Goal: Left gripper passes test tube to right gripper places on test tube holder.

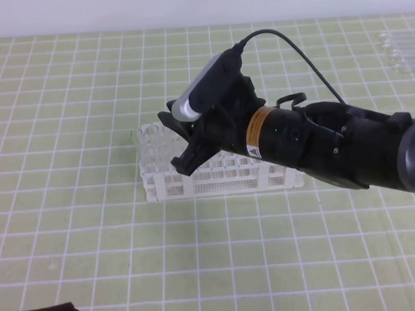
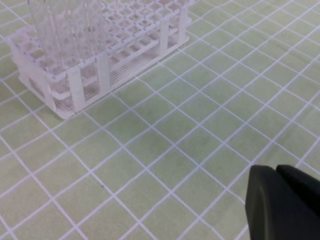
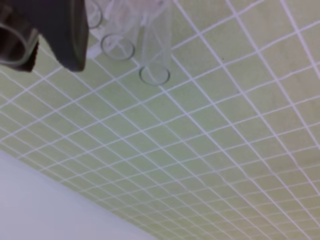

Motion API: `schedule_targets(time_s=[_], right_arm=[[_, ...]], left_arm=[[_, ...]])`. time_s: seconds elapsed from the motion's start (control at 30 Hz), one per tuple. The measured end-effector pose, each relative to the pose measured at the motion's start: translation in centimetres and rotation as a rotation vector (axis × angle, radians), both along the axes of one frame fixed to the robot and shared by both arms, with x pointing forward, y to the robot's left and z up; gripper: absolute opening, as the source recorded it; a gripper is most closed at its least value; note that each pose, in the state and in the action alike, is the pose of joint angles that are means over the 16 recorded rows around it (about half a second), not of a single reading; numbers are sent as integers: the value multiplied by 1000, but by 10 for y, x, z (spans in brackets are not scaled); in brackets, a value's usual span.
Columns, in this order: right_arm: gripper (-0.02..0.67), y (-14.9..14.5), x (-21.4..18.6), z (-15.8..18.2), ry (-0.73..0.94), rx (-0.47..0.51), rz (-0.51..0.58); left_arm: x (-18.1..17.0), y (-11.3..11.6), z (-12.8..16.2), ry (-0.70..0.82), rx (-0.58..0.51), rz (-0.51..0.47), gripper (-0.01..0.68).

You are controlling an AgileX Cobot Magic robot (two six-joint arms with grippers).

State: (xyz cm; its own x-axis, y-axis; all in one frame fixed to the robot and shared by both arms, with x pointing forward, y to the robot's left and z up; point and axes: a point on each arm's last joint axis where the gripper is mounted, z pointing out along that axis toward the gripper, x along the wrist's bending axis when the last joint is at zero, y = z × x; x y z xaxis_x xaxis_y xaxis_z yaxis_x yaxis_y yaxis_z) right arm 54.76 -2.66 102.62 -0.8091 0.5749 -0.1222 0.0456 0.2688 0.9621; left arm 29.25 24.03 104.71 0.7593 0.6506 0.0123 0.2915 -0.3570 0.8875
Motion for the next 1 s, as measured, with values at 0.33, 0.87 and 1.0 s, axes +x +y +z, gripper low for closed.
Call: schedule_targets(time_s=[0.33,0.87,1.0], right_arm=[[100,-1,3,-5,30,18,-23],[283,-3,4,-3,66,54,-48],[330,-5,2,8,57,65,-56]], left_arm=[[0,0,0,-1,1,0,-2],[0,0,0,-3,1,0,-2],[0,0,0,-4,2,0,-2]])
